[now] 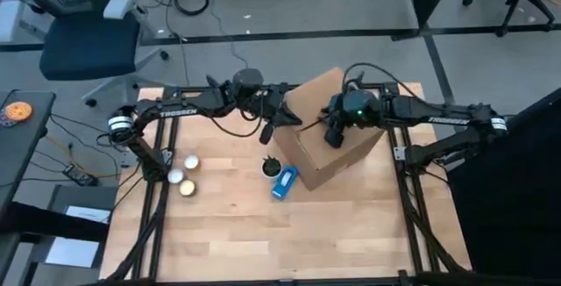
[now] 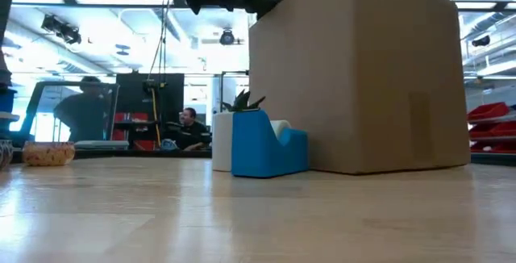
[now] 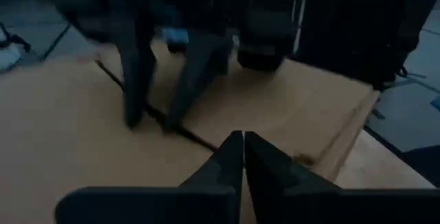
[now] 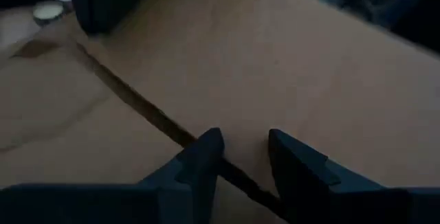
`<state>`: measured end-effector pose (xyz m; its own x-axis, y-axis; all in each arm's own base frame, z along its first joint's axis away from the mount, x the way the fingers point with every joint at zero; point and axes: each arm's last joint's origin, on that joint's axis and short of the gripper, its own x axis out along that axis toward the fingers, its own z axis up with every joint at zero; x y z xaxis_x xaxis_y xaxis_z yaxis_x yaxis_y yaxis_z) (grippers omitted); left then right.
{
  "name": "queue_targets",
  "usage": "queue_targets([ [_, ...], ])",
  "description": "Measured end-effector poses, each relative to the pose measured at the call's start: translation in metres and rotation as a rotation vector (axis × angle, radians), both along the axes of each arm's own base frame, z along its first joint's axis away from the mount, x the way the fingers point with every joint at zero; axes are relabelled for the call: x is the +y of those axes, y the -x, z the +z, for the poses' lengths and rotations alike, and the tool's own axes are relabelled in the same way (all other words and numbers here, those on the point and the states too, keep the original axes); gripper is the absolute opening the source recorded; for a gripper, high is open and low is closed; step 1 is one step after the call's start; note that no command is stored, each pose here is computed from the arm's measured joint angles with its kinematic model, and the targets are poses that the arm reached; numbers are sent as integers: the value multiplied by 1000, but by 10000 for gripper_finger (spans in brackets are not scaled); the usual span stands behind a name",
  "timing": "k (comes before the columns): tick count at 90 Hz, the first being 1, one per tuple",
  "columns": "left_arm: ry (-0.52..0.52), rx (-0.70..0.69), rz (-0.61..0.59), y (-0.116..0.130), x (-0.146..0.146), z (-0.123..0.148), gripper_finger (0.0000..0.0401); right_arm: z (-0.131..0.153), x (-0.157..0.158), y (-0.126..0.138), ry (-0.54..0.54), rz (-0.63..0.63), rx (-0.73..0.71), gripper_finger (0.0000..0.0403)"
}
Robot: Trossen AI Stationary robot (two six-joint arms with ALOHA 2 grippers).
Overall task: Wrap mug
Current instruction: Close the cardboard box on the table, then adjust the cardboard box on the table
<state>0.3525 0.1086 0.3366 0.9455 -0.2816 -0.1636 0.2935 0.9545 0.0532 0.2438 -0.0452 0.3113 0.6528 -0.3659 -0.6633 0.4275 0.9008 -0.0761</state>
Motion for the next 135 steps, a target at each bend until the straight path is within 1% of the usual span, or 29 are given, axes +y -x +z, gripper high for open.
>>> queue_targets([
  [5, -12, -34, 0, 4, -1, 11, 0, -10, -3, -3, -67, 15, 17, 109],
  [15, -31, -86, -4, 13, -5, 29, 0, -18, -12, -4, -173, 22, 23, 109],
  [26, -46, -103, -7, 31, -11, 47, 0, -20, -14, -2, -229, 42, 31, 109],
  [33, -68, -97, -10, 48, -17, 59, 0, -11, -14, 3, -211, 42, 23, 109],
  [42, -89, -59, -16, 63, -23, 65, 0, 9, -13, 7, -158, 60, -24, 107],
  [45, -85, -44, -17, 68, -24, 66, 0, 19, -11, 9, -134, 84, -48, 106],
  [56, -73, -3, -11, 79, -28, 68, 0, 66, -4, 20, -37, 123, -221, 98],
  [66, -64, 69, 43, 82, -28, 63, 0, 93, 1, 33, -4, 128, -300, 93],
  [77, -52, 140, 80, 81, -26, 48, 0, 118, 4, 50, 15, 133, -393, 88],
  [89, -35, 194, 79, 81, -26, 38, 0, 128, 6, 61, 21, 133, -427, 84],
  [98, -22, 239, 70, 83, -29, 34, 0, 135, 9, 71, 51, 151, -458, 81],
  [108, -26, 300, 37, 86, -36, 30, 0, 131, 12, 77, 58, 179, -400, 78],
  [113, -31, 330, 6, 89, -43, 27, 0, 126, 17, 77, 55, 229, -360, 77],
  [117, -34, 342, -25, 92, -48, 23, 0, 122, 23, 78, 46, 312, -354, 77],
  [126, -35, 344, -80, 101, -64, 13, 0, 117, 42, 80, 11, 497, -420, 77],
  [135, -14, 314, -117, 113, -80, 1, 0, 105, 60, 84, -16, 609, -453, 77],
])
